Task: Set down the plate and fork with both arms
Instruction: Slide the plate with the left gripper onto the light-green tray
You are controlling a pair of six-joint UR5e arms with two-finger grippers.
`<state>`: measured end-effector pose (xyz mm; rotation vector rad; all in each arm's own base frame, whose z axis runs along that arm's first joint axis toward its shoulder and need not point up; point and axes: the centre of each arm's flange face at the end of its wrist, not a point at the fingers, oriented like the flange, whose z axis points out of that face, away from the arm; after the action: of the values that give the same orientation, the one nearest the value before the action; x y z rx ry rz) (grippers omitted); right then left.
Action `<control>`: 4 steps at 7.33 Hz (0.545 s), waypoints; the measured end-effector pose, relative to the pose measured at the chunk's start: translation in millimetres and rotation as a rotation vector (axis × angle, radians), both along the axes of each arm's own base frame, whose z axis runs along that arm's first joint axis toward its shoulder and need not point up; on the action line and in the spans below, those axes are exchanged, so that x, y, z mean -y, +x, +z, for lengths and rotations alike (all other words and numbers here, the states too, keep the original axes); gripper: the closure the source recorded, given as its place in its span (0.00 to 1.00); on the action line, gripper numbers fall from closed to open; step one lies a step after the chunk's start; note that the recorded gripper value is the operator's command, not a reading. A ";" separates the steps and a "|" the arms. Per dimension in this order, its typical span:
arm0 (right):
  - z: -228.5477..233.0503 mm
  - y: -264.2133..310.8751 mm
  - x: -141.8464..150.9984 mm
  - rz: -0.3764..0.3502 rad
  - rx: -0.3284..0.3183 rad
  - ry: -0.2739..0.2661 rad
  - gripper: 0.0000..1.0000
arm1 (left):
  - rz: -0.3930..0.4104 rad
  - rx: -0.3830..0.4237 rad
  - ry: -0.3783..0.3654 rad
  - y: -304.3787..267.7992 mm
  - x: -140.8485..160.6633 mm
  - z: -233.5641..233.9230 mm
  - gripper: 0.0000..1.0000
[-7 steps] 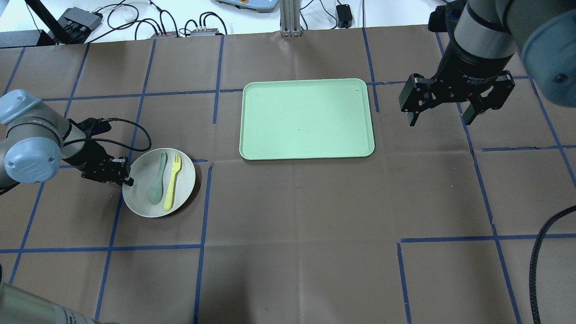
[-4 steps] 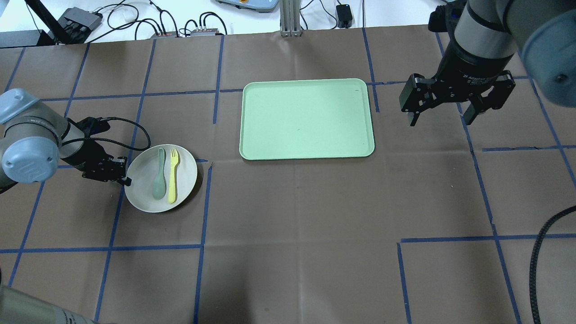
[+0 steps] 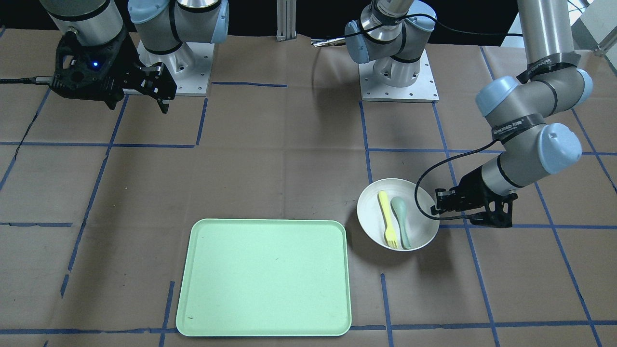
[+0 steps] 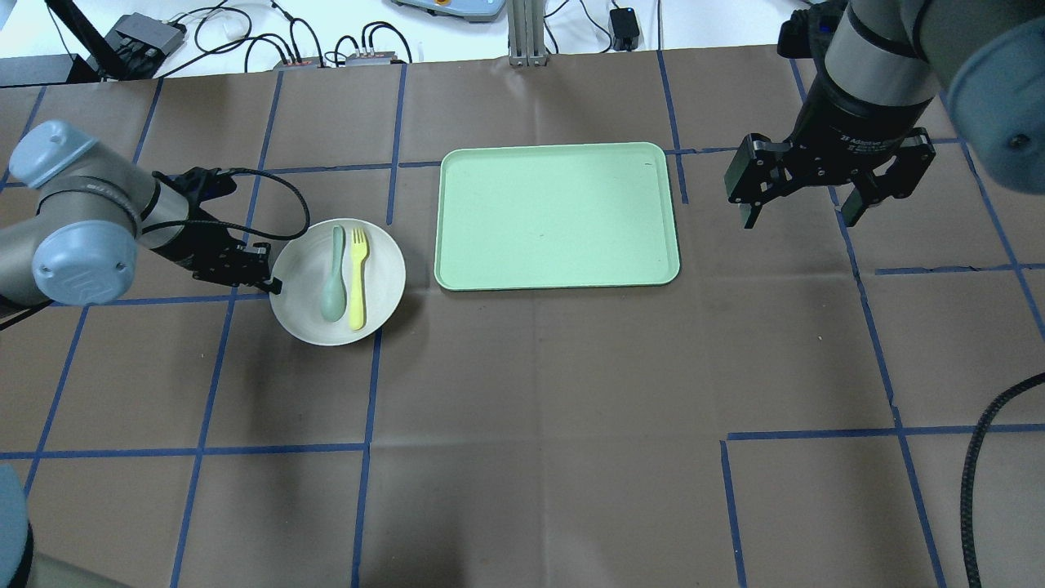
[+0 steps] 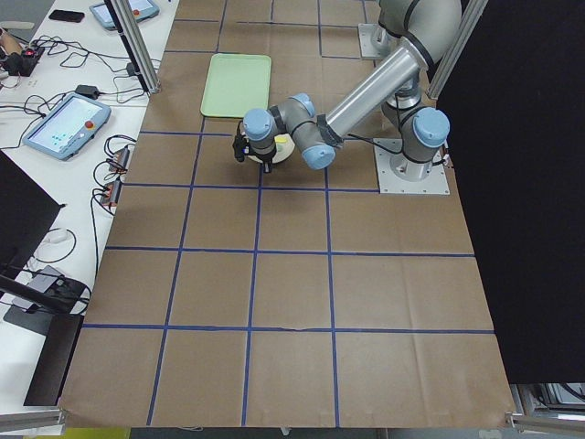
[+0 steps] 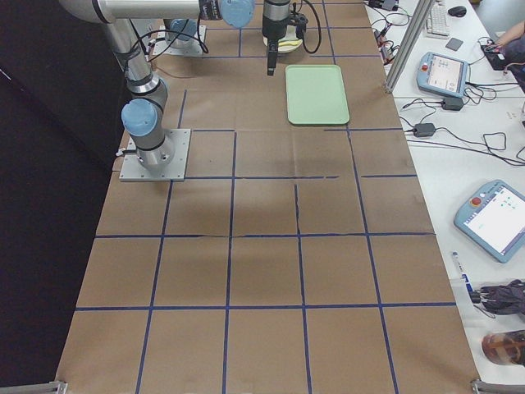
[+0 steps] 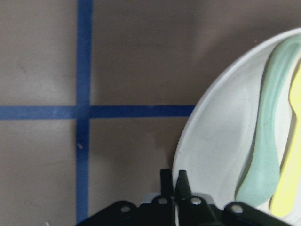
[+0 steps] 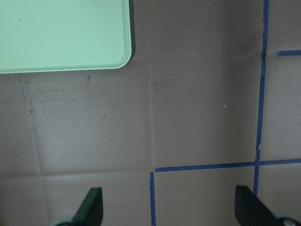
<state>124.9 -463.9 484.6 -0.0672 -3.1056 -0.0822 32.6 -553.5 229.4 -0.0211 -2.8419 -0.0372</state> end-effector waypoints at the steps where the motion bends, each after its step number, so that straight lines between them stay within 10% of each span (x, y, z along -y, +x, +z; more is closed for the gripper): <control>1: -0.2 0.0 0.0 0.000 0.000 0.000 0.00 | -0.029 0.013 -0.024 -52.9 21.7 16.5 1.00; 4: -2.7 1.4 -1.0 0.001 0.005 0.006 0.00 | -0.092 0.026 -0.045 -198.7 98.7 18.7 1.00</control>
<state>126.2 -462.9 481.9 -0.0658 -3.1099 -0.0917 -166.1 -652.2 248.0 -0.1622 -2.8653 0.0072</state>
